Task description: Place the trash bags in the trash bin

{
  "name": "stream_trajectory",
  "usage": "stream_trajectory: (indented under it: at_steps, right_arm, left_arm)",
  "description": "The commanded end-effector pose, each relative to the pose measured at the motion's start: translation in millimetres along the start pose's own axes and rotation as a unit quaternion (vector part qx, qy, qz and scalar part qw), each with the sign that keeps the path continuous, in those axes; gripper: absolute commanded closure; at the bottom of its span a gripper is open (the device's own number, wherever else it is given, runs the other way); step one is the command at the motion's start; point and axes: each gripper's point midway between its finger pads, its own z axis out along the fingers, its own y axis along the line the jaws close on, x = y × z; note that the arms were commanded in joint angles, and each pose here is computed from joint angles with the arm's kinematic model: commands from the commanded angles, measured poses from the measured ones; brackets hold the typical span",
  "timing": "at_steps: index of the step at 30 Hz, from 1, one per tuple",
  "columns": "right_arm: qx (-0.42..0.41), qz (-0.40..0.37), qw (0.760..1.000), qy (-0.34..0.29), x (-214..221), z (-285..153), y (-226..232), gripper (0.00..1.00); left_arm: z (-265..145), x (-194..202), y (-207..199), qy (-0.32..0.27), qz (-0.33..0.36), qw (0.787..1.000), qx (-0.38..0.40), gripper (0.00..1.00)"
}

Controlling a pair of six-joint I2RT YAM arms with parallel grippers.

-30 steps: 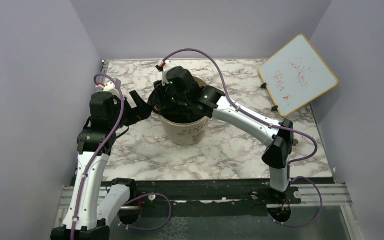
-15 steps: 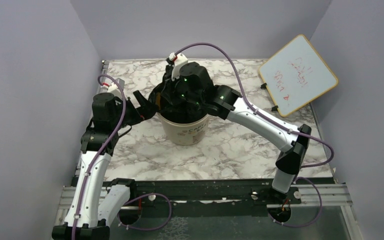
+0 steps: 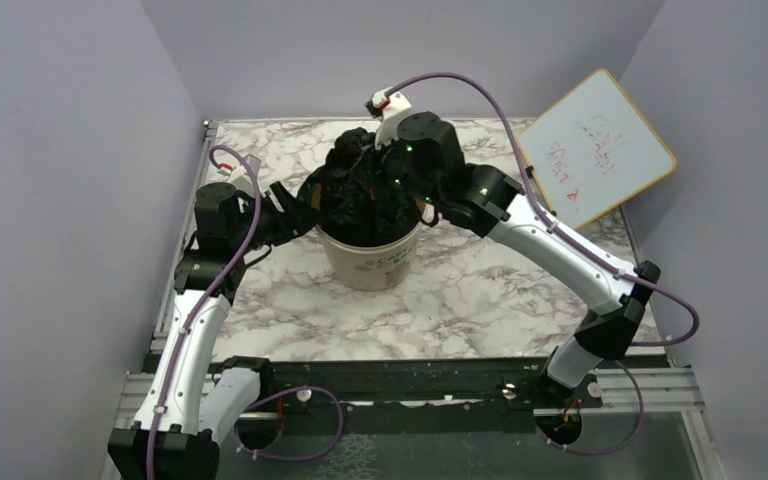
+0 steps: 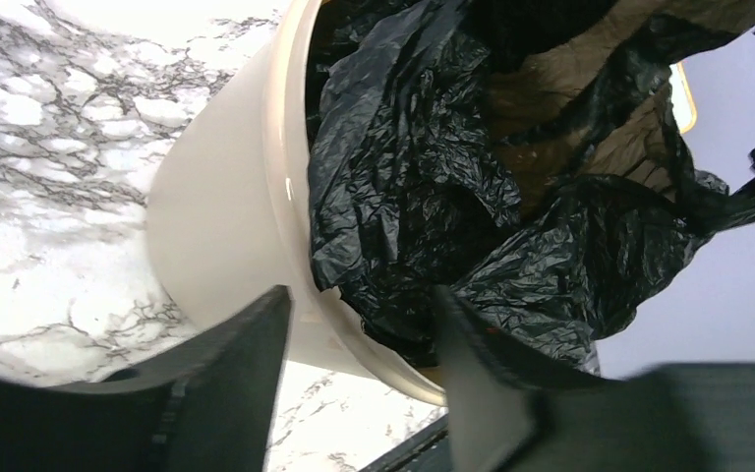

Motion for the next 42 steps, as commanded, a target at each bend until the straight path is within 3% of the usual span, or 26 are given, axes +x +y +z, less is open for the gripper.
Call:
stream_trajectory:
  at_steps: [1,5,10,18,29,36,42]
  right_arm:
    - [0.012,0.014,1.000,0.003,-4,-18,-39,0.99]
    - [0.030,0.052,0.998,0.019,6,-24,-78,0.99]
    - [0.052,0.097,0.993,0.033,29,-30,-126,0.99]
    - [0.117,0.087,0.987,0.072,45,-38,-164,0.99]
    - [0.128,0.106,0.981,0.097,84,-55,-169,0.99]
    - [0.161,0.096,0.979,0.082,80,-78,-177,0.98]
    - [0.162,0.097,0.978,0.088,83,-84,-177,0.98]
  left_arm:
    - [-3,-10,4,-0.018,0.026,0.999,-0.018,0.50]
    - [0,-9,0,-0.003,0.032,0.999,-0.006,0.57]
    - [12,-10,2,0.025,0.053,0.998,0.001,0.57]
    - [32,-11,3,0.079,0.111,0.990,0.031,0.62]
    - [46,-7,-13,0.117,0.097,0.984,0.094,0.81]
    - [55,-23,-21,0.092,0.057,0.993,0.051,0.81]
    - [59,-50,-34,0.041,-0.001,0.999,0.007,1.00]
